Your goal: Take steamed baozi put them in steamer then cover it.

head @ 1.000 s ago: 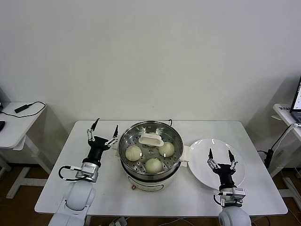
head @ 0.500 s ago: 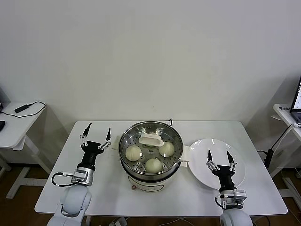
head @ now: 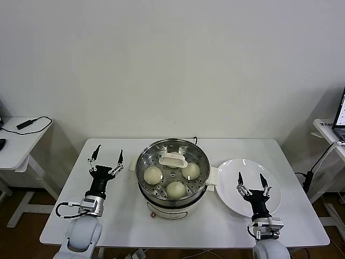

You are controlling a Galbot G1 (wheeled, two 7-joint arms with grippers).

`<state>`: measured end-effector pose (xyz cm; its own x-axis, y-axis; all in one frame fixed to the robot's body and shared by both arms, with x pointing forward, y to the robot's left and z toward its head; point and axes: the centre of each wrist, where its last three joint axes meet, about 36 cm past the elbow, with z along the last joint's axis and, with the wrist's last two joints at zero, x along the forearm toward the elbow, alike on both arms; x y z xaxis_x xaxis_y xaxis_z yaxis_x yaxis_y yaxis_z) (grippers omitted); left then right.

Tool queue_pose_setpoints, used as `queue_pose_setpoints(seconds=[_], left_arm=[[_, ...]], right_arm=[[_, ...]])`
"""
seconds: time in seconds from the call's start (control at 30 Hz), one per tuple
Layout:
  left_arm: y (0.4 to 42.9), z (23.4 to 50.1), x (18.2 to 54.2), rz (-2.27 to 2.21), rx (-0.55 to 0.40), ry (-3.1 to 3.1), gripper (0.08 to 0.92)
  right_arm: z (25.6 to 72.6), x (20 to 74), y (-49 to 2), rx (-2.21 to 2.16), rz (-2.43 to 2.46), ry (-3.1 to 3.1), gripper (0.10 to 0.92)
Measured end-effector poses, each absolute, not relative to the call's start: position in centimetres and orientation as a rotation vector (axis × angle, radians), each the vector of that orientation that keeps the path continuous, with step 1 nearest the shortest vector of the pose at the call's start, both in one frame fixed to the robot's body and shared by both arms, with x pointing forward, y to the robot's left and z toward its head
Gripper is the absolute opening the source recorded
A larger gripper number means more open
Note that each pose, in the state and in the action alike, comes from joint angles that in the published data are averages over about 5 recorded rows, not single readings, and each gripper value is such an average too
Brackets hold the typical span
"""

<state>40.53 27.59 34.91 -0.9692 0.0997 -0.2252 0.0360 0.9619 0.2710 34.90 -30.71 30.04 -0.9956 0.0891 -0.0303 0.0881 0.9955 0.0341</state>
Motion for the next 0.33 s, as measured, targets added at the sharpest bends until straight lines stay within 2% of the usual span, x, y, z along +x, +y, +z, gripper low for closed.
queue_pose_setpoints(seconds=[0.33], left_arm=[[27.85,34.70,40.26,0.391,0.095,2.878,0.823]], right_arm=[[29.97,34.98,-30.56,0.124,0.056,3.104,0.823]])
